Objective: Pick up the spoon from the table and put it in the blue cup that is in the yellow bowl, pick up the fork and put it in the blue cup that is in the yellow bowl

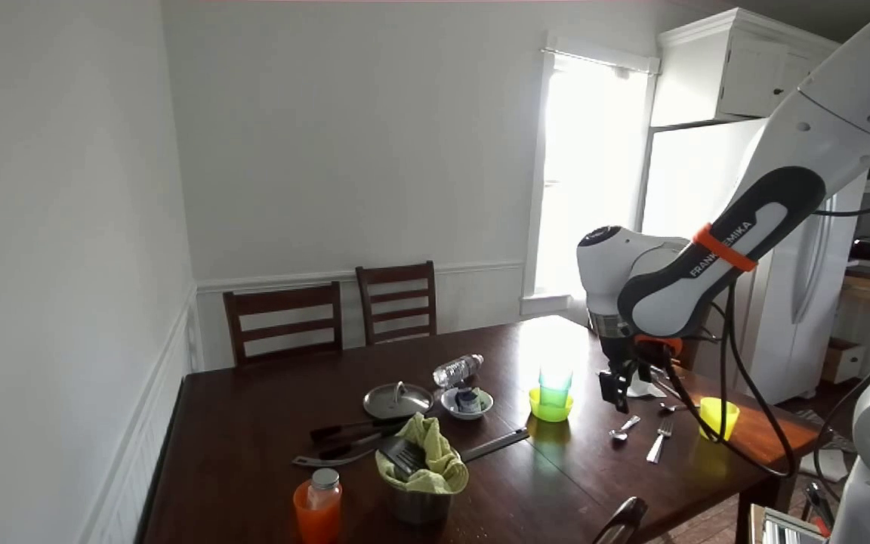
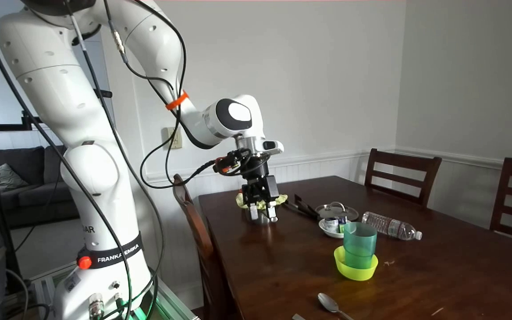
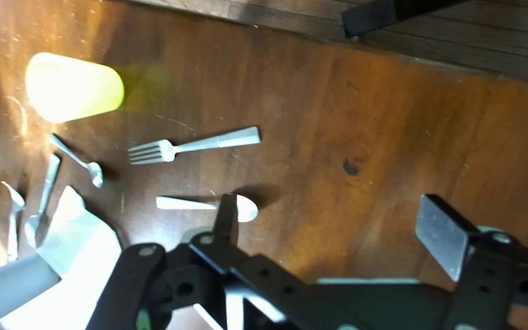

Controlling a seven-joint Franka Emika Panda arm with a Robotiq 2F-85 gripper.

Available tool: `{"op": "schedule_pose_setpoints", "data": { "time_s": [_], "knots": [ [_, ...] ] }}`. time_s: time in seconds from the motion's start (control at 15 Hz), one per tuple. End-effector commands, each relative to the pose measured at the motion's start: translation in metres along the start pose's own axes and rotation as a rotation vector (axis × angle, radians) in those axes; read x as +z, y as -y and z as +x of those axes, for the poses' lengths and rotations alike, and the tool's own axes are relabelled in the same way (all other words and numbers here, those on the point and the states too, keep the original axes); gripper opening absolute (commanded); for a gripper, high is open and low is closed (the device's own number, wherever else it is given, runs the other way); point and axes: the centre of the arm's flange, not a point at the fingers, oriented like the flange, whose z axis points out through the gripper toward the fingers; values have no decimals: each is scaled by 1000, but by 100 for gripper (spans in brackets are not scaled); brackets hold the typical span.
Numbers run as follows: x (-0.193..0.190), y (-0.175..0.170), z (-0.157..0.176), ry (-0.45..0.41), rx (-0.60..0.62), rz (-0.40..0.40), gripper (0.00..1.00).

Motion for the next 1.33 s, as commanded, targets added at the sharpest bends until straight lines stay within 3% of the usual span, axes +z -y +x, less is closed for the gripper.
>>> {"op": "schedule_pose_setpoints", "data": {
  "time_s": [0.0, 0.4, 0.87, 0.93, 1.27],
  "knots": [
    [30, -15, 8, 61, 14, -137, 100],
    [67, -36, 23, 18, 35, -59, 100],
    [123, -51, 42, -20, 24, -31, 100],
    [99, -46, 28, -1, 35, -23, 100],
    [103, -44, 31, 1, 29, -22, 100]
  ]
}}
